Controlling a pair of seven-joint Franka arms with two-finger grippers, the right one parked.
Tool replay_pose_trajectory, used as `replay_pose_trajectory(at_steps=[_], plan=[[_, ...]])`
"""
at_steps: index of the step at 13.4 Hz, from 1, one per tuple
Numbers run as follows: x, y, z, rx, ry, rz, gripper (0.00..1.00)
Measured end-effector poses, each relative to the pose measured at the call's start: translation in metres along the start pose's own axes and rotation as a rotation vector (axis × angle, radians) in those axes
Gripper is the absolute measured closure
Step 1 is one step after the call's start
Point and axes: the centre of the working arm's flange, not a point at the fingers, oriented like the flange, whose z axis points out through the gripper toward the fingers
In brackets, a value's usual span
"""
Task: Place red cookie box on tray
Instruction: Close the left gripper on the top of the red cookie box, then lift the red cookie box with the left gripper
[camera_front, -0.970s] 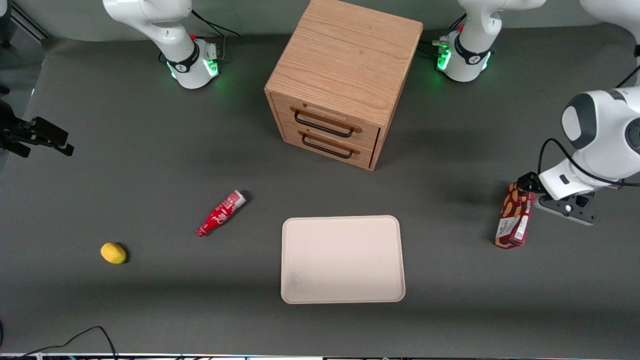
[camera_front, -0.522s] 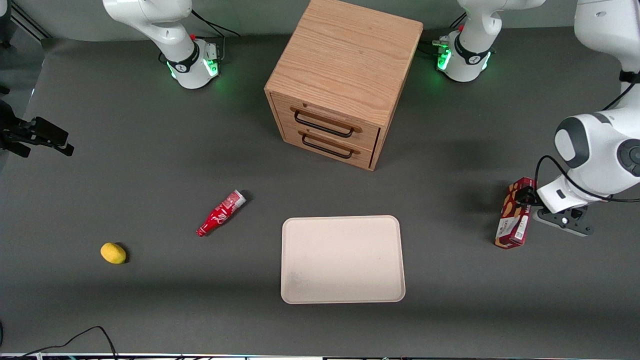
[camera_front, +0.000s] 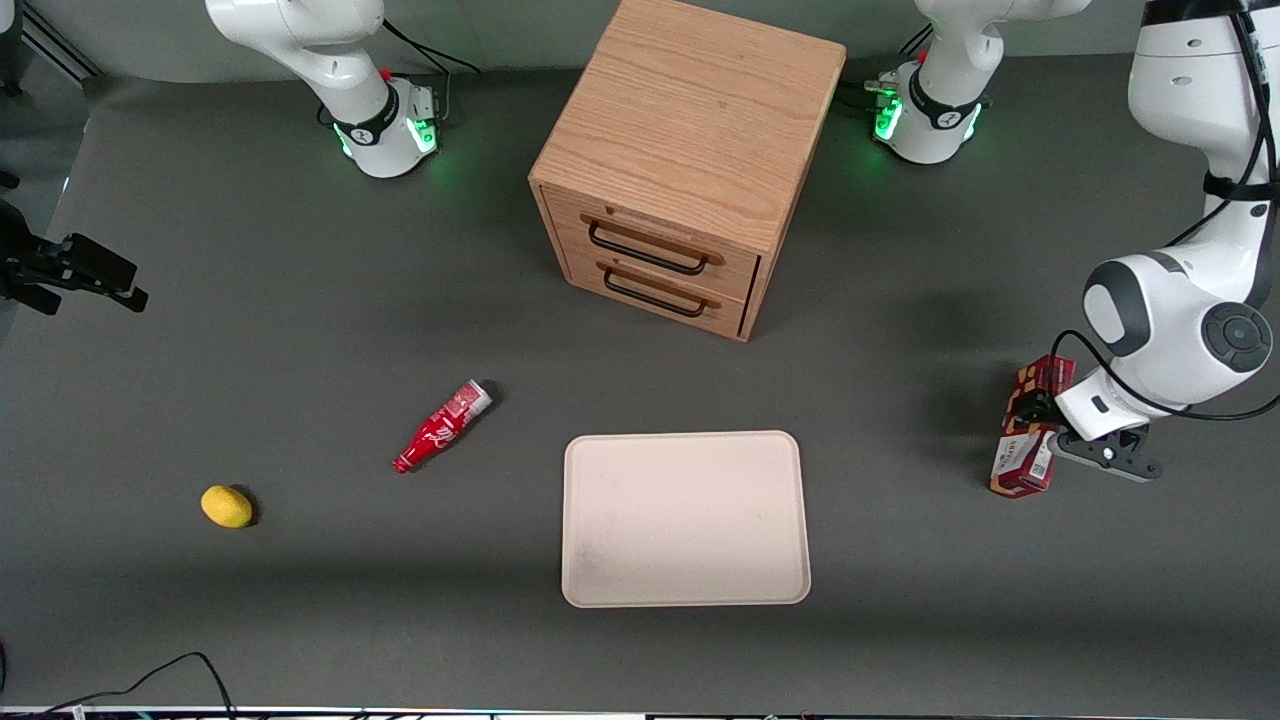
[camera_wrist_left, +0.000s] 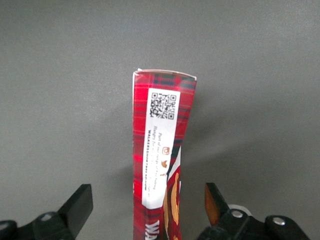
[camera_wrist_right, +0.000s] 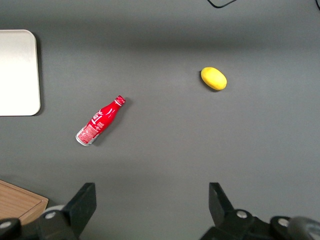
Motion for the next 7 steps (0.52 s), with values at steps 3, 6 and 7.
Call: replay_pose_trajectory(at_steps=[3,6,7], plan=[[-0.0005,0.0003,0.0008,0.002,0.004,0.001,0.00],[-0.0002,0.0002,0.0005,0.003,0.006,0.002,0.08],[-0.0001,0.0002,0.0005,0.004,0.007,0.004,0.08]])
